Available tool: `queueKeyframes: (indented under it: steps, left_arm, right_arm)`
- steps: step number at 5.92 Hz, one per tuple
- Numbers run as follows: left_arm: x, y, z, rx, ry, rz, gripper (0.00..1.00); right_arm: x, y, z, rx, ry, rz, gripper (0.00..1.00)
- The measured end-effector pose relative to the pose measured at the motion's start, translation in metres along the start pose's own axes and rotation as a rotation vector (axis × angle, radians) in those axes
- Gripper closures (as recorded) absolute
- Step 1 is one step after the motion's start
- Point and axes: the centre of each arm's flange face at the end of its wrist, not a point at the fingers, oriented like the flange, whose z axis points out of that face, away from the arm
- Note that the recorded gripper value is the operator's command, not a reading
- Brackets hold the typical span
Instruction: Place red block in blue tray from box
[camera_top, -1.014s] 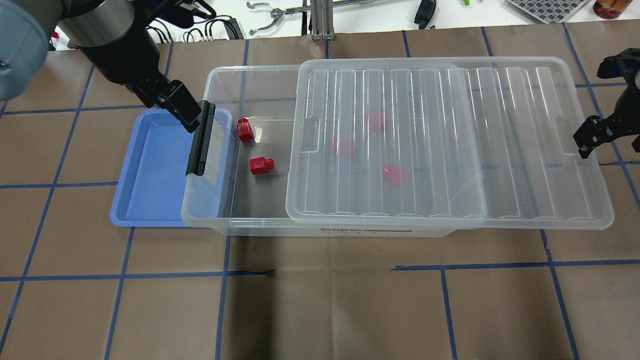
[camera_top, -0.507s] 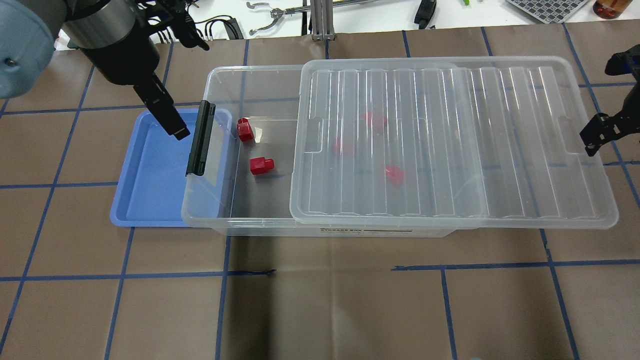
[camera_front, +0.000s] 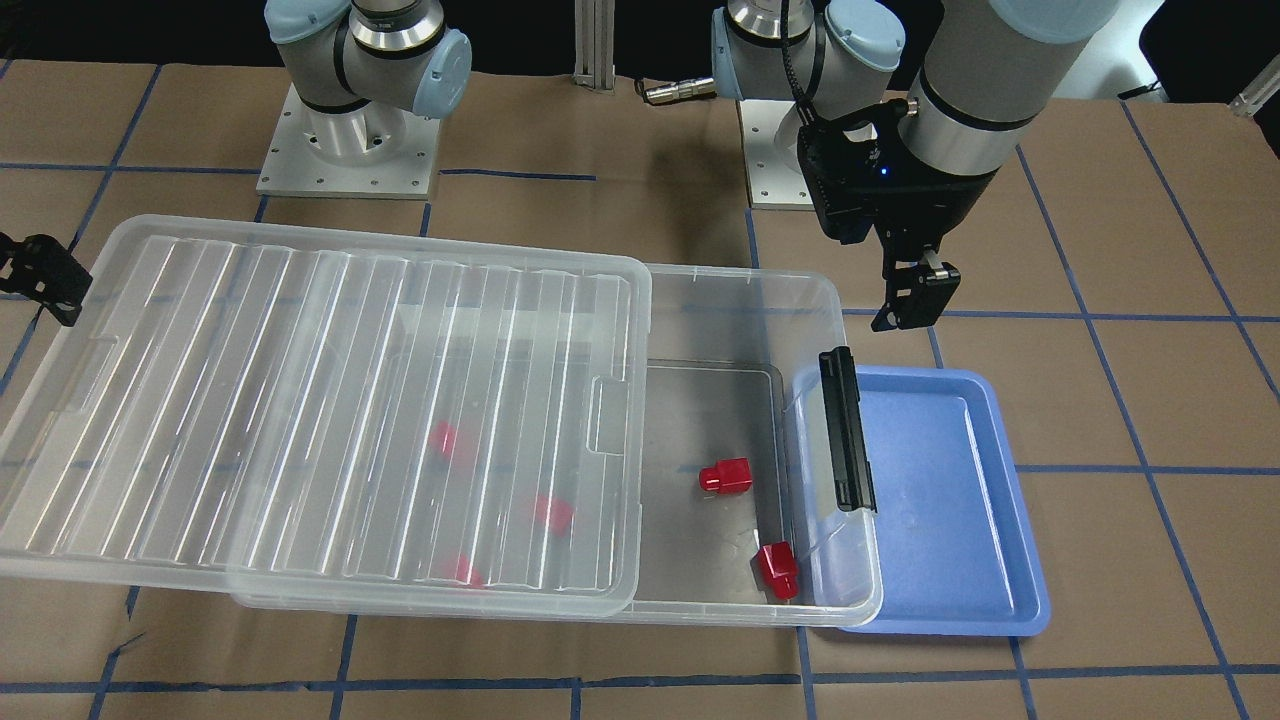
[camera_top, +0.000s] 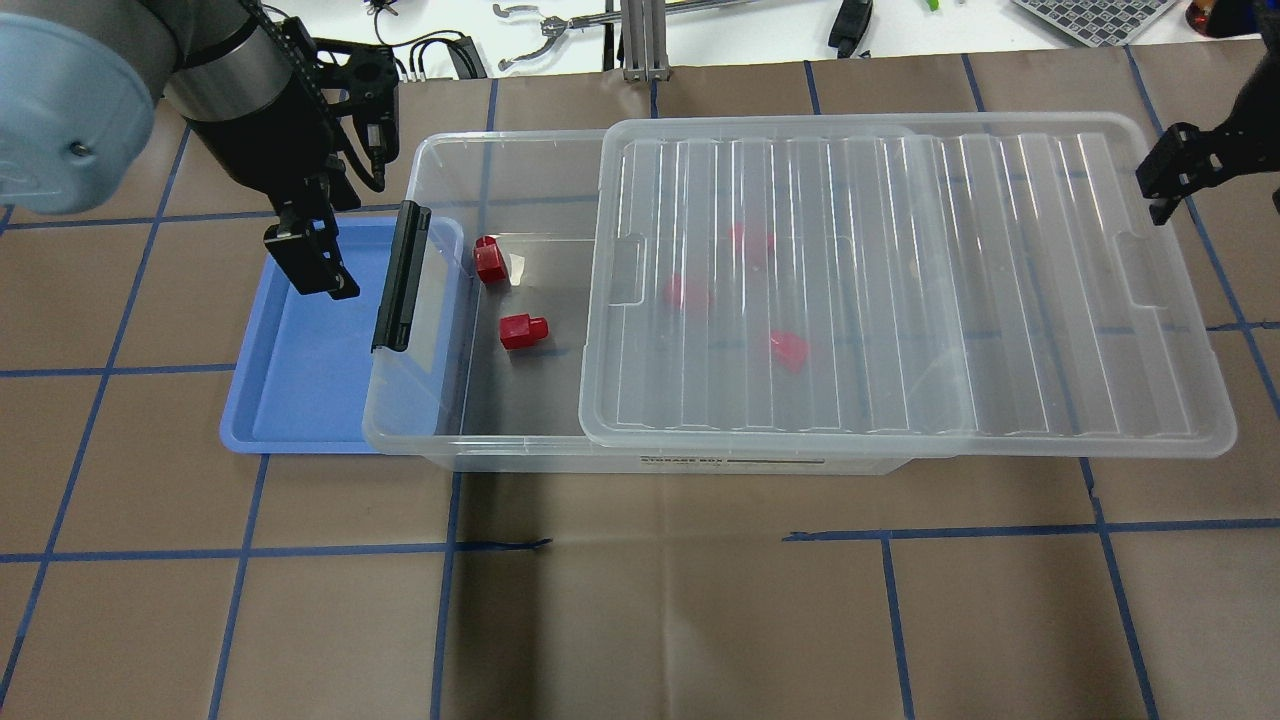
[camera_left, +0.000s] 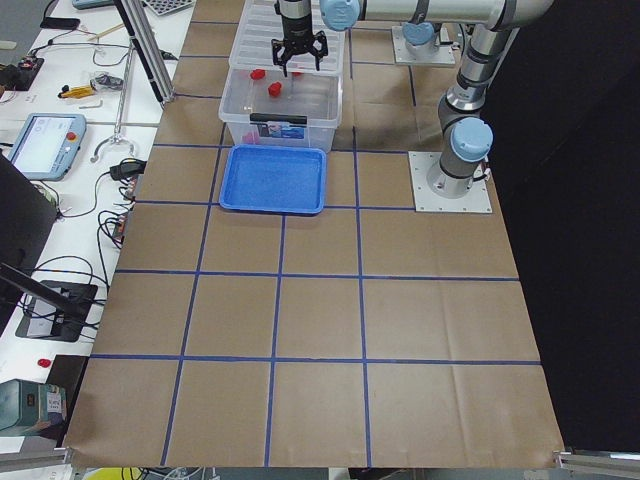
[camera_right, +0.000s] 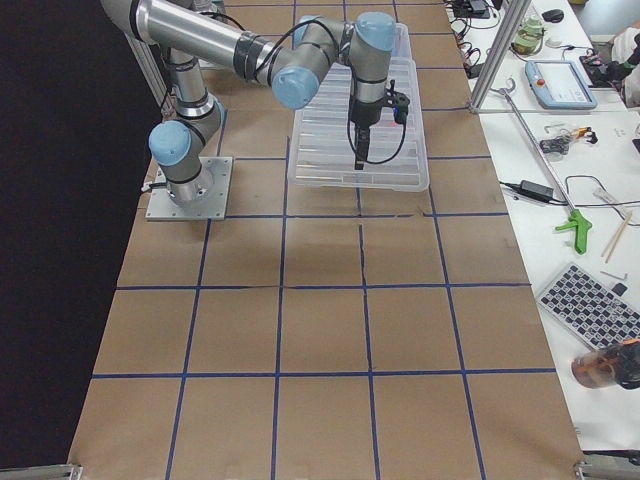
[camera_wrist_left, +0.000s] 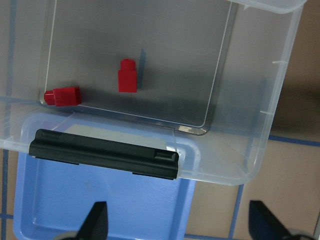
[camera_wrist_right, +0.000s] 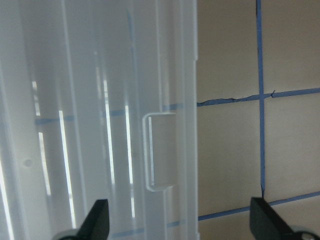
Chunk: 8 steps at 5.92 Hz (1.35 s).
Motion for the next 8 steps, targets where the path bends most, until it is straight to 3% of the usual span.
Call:
queueKeyframes:
  steps: [2,3,4,6,8]
  left_arm:
    - [-0.013,-0.007,0.010,0.005,-0.012,0.116,0.02]
    - [-0.015,-0.010,0.013,0.024,-0.021,0.127,0.02]
    - [-0.017,-0.014,0.025,0.057,-0.025,0.127,0.02]
    - [-0.024,-0.025,0.074,0.120,-0.047,0.111,0.02]
    - [-0.028,-0.048,0.128,0.130,-0.044,0.122,0.02]
  right_arm:
    - [-0.061,0.004,-0.053,-0.012,-0.009,0.060,0.00]
    - [-0.089,0.010,-0.070,-0.015,-0.034,0.084,0.00]
    - [-0.110,0.016,-0.080,-0.022,-0.072,0.107,0.00]
    - [-0.155,0.028,-0.089,-0.026,-0.100,0.112,0.00]
    - [-0.178,0.034,-0.088,-0.043,-0.159,0.082,0.00]
